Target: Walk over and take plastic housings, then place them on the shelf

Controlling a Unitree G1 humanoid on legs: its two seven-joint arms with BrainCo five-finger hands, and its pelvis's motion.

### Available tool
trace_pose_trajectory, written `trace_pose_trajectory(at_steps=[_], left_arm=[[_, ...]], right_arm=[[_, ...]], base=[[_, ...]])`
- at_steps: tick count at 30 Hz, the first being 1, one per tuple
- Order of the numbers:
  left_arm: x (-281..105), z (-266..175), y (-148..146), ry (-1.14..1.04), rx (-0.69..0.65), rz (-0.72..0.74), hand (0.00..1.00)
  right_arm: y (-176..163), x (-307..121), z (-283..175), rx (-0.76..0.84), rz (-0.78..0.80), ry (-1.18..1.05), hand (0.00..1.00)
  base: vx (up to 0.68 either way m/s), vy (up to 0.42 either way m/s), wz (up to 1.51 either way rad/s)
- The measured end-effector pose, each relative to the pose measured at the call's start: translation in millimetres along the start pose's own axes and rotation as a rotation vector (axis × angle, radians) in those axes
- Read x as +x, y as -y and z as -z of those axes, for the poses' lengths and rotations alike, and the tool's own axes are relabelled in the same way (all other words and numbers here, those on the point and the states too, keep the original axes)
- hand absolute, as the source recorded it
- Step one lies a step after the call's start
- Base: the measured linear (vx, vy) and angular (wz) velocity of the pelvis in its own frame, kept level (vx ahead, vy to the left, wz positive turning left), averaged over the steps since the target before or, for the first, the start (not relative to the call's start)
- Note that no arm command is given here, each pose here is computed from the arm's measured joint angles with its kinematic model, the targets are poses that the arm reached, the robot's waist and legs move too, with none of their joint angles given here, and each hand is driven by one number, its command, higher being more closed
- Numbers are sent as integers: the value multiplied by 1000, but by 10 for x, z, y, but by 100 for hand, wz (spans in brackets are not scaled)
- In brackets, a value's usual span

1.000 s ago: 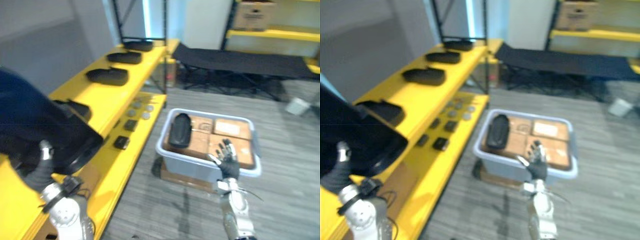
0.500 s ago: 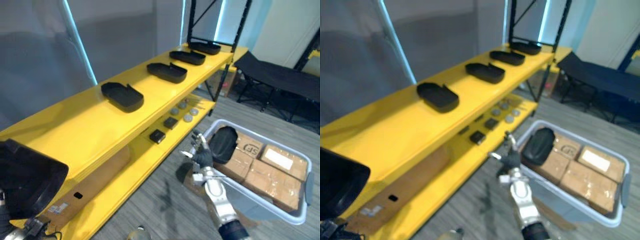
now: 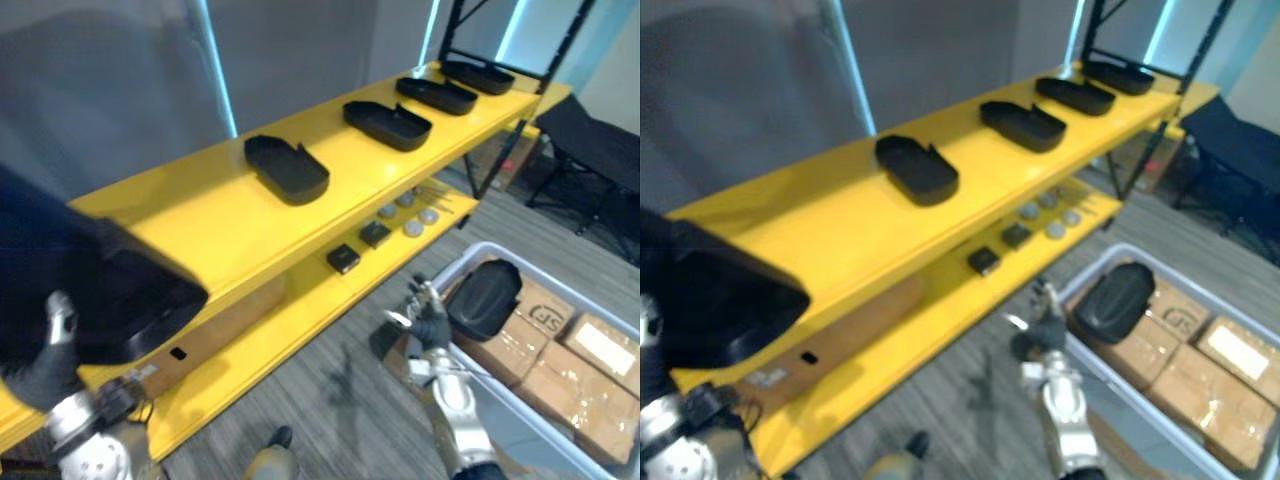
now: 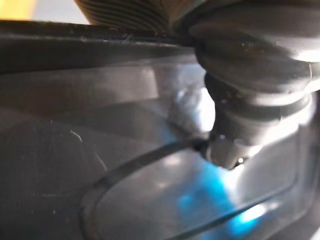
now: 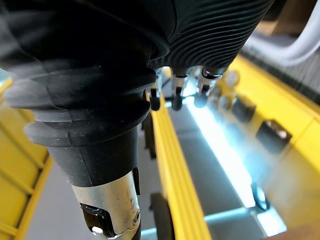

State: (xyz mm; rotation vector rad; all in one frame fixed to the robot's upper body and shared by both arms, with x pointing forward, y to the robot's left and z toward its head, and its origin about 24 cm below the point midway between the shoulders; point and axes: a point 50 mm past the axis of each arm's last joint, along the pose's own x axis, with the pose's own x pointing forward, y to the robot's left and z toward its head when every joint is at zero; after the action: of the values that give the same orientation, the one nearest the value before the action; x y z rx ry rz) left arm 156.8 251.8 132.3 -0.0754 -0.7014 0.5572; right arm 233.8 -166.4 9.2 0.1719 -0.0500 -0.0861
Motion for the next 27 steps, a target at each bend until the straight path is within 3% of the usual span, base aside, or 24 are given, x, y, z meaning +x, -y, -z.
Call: trace_pose_trajectory(at_steps=[7,13,21,27], left_arm=[[-118,169,88,-118,-17,23,100],[-275,245,-16,-199,46,-17,100],[-152,186,35,-124,44,14,100],[22,74,-2,-39,157,47,100]], right_arm=[[11,-49,-70,-8,-74,33,0],[34,-119,-68,22,-117,49,0],[92,-76,-192,101,-94,116,0],[-61,73,-323,128,-143,187,0]], base=[[-111,-53,-16],[-57,40,-25],[73,112,37],[217,115,-1]])
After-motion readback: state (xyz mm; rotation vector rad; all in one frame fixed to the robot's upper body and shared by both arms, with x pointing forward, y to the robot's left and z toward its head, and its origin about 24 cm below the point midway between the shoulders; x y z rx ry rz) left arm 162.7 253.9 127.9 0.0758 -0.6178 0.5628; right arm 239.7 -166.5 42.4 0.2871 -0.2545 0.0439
